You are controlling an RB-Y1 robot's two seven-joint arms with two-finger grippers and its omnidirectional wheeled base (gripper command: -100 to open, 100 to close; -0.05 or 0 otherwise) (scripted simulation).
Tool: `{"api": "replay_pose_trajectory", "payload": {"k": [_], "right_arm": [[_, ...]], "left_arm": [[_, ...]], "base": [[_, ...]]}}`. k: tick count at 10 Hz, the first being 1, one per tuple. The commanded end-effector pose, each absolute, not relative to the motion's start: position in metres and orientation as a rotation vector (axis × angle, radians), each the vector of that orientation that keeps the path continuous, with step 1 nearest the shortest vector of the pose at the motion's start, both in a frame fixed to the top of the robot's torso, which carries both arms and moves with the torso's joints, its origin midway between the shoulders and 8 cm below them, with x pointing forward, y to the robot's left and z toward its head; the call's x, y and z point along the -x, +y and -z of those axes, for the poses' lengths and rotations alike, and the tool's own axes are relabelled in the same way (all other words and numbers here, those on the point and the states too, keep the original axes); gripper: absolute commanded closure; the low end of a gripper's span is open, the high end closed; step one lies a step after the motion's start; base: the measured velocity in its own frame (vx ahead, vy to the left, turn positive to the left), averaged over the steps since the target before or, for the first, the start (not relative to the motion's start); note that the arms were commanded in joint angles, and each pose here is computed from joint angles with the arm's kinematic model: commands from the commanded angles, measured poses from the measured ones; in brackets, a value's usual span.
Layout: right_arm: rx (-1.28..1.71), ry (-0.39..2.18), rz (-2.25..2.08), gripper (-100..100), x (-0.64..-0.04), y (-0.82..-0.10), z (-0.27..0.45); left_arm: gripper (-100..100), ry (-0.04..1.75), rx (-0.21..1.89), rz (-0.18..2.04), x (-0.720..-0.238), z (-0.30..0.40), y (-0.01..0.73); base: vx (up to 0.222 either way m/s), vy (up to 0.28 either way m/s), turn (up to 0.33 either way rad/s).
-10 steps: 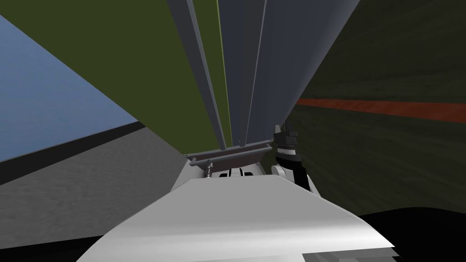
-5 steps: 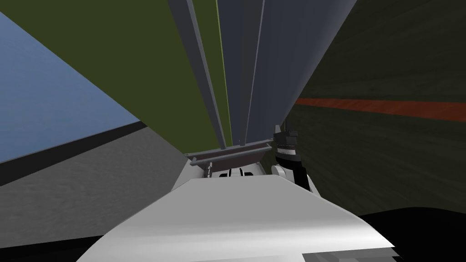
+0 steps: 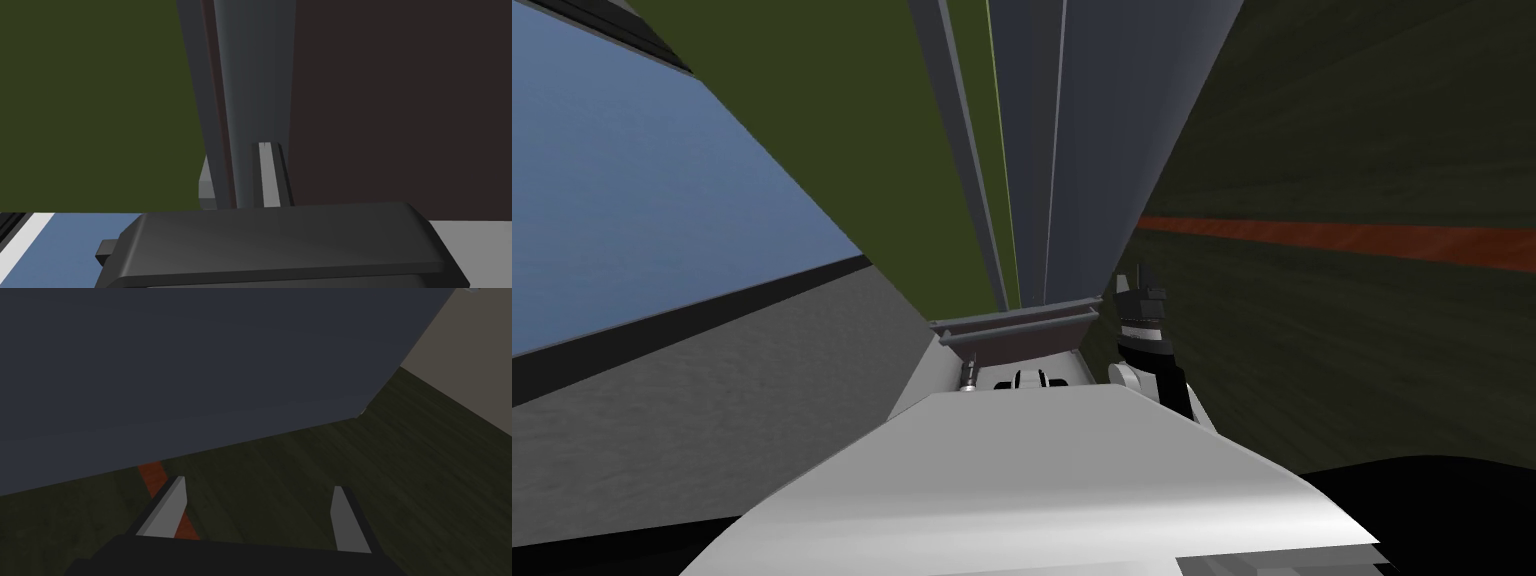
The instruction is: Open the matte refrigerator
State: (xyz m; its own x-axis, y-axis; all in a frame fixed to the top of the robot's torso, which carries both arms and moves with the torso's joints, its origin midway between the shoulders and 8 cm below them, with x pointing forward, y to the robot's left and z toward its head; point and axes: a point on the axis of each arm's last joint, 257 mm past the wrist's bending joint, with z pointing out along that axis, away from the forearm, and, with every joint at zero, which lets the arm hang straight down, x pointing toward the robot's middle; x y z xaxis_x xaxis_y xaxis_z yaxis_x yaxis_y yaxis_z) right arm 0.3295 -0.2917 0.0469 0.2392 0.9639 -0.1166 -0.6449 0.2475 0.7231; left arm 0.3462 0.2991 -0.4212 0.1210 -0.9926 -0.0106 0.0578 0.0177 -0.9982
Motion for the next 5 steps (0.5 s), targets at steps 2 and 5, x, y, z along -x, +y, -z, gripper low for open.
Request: {"api": "replay_pose_trajectory", "payload": {"k": [2,5], "right_arm": [[-0.612,0.629,-1.2,0,-0.329,-0.292,-0.047],[-0.612,0.629,-1.2,0,-0.329,-0.292,-0.047]], "left_arm": [[-100,1.096,1.173,1.121,-0.361,0.412,0.319],[-100,1.094,1.185,1.126,-0.38,0.408,0.319]], "base": [[0.026,-0.002,0.006],[0.041,-0.006,0.004]]}}
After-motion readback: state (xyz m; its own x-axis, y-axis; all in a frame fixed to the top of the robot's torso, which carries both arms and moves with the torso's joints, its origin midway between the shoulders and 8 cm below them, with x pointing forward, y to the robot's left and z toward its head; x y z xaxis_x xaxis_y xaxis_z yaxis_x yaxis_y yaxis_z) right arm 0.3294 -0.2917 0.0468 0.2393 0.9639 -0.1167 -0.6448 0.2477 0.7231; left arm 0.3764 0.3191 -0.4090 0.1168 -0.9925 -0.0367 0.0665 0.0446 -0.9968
